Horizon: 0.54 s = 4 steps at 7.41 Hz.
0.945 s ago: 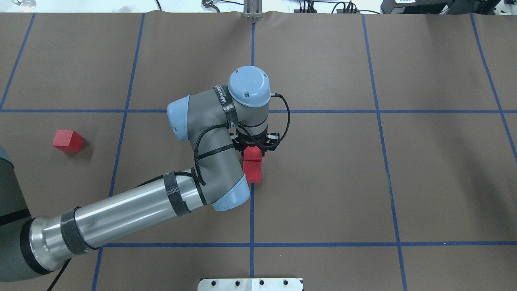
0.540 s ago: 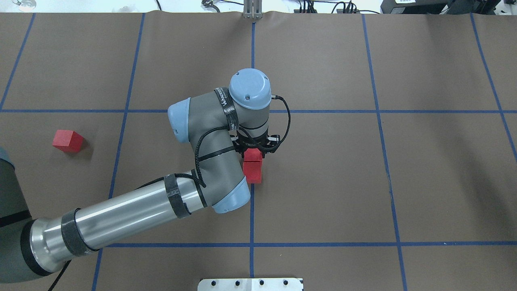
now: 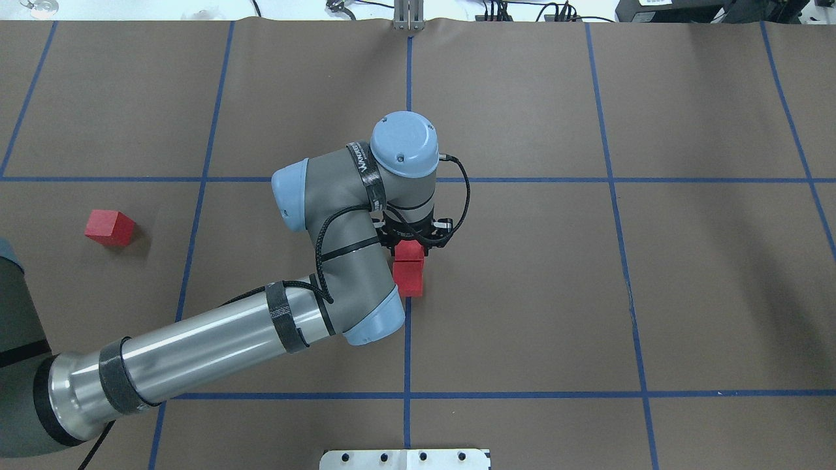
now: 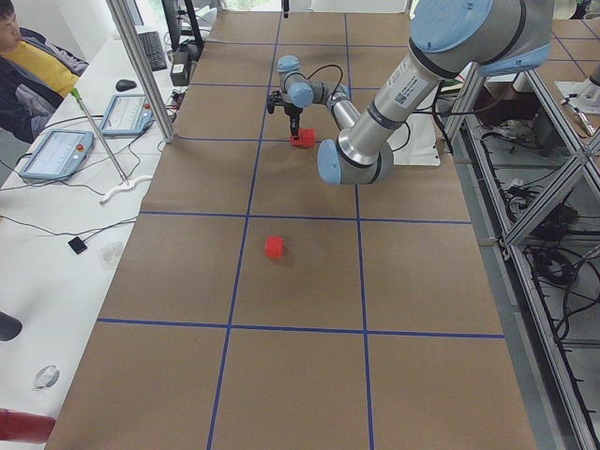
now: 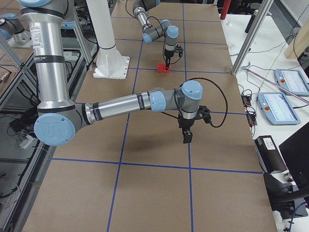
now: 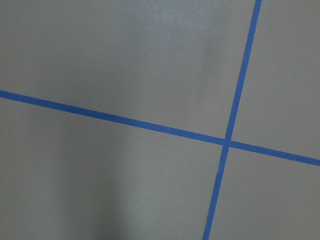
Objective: Form red blocks into L shape at center
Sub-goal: 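Lower the red cube beside the centre cube, farther from the robot, and adjust it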
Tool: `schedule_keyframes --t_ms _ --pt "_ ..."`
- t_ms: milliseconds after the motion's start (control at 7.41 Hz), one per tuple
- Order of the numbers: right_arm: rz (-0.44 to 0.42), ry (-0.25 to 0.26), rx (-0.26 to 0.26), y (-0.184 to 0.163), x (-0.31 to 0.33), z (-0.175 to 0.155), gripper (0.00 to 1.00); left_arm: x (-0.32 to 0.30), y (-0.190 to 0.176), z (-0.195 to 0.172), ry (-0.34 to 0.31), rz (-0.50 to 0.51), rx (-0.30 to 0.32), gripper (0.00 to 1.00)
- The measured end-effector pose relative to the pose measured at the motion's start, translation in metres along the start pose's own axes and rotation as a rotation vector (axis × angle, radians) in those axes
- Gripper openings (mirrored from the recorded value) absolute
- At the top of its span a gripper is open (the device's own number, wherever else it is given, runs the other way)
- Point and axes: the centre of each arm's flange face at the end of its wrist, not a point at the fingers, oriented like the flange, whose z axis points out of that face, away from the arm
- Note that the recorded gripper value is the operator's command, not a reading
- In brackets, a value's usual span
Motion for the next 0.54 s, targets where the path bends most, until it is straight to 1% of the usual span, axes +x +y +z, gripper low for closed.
schedule_keyframes --t_ms 540 --pt "0.0 0.0 0.0 0.0 -0.0001 0.0 0.99 -0.0002 -0.0001 0.0005 -0.001 0.001 0.0 0.46"
